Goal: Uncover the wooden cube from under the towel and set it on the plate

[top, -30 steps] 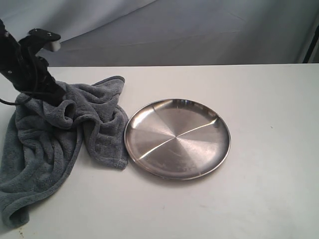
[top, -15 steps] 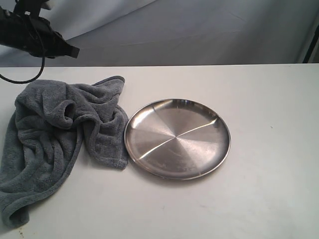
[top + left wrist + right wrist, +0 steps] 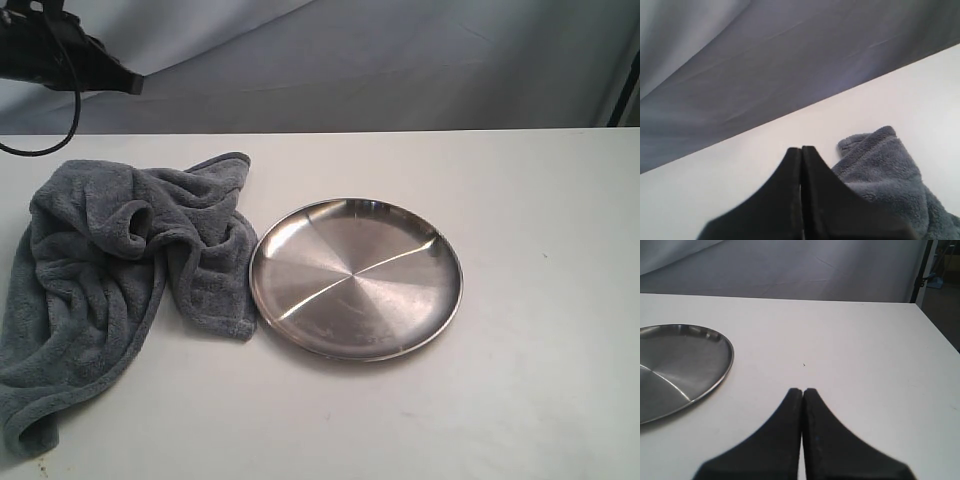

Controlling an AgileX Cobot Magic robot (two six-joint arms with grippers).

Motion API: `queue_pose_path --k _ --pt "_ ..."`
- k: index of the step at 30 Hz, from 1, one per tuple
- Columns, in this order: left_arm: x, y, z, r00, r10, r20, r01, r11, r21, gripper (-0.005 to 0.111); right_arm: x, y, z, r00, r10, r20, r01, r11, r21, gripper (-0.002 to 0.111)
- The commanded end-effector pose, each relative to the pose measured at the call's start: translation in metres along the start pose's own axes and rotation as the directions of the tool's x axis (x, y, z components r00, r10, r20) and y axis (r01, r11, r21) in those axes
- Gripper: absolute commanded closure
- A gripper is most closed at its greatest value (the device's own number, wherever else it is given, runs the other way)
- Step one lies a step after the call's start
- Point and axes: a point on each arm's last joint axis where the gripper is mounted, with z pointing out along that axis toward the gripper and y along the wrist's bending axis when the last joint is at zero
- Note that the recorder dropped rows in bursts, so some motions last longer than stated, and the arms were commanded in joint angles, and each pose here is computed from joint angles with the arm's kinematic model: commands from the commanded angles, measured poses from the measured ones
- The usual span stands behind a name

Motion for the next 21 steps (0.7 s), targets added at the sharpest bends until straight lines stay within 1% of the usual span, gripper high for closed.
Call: queue_pose_path --k 1,4,6,7,8,9,10,11,12,13,15,19,21 --pt "0.003 0.027 -0.005 1.0 -0.01 0.012 0.01 0.998 -0.068 0.107 0.0 0.0 0.0 1.0 0.003 0.013 -0.003 1.0 0.0 0.108" --pt "0.011 0.047 -0.009 1.0 -0.001 -0.014 0.0 0.994 -0.11 0.107 0.0 0.0 0.0 1.0 0.003 0.013 -0.003 1.0 0.0 0.108" --pt "0.018 0.057 -0.012 0.999 -0.011 -0.051 0.005 0.994 -0.108 0.107 0.0 0.0 0.0 1.0 0.003 0.013 -0.003 1.0 0.0 0.108" --pt "0.027 0.065 -0.015 0.994 -0.031 -0.1 0.022 0.996 -0.086 0.107 0.0 0.0 0.0 1.0 0.003 0.013 -0.003 1.0 0.0 0.108" --pt "0.031 0.067 -0.016 0.991 -0.047 -0.125 0.038 0.997 -0.071 0.107 0.0 0.0 0.0 1.0 0.003 0.013 -0.003 1.0 0.0 0.108" --pt "0.038 0.073 -0.02 0.98 -0.111 -0.164 0.102 0.993 -0.061 0.107 0.0 0.0 0.0 1.0 0.003 0.013 -0.003 1.0 0.0 0.108" --pt "0.041 0.076 -0.021 0.975 -0.127 -0.181 0.118 0.991 -0.059 0.107 0.0 0.0 0.0 1.0 0.003 0.013 -0.003 1.0 0.0 0.108" --pt "0.048 0.078 -0.024 0.962 -0.141 -0.235 0.133 0.99 -0.051 0.107 0.0 0.0 0.0 1.0 0.003 0.013 -0.003 1.0 0.0 0.108" --pt "0.051 0.079 -0.025 0.953 -0.145 -0.266 0.135 0.989 -0.054 0.107 0.0 0.0 0.0 1.0 0.003 0.013 -0.003 1.0 0.0 0.108" --pt "0.057 0.081 -0.027 0.934 -0.142 -0.327 0.128 0.99 -0.064 0.107 0.0 0.0 0.0 1.0 0.003 0.013 -0.003 1.0 0.0 0.108" --pt "0.063 0.082 -0.029 0.909 -0.15 -0.388 0.125 0.988 -0.091 0.107 0.0 0.0 0.0 1.0 0.003 0.013 -0.003 1.0 0.0 0.108" --pt "0.079 0.078 -0.027 0.897 -0.108 -0.429 0.079 0.993 -0.084 0.107 0.0 0.0 0.0 1.0 0.003 0.013 -0.003 1.0 0.0 0.108" --pt "0.089 0.076 -0.025 0.895 -0.11 -0.433 0.078 0.993 -0.09 0.107 0.0 0.0 0.0 1.0 0.003 0.013 -0.003 1.0 0.0 0.108"
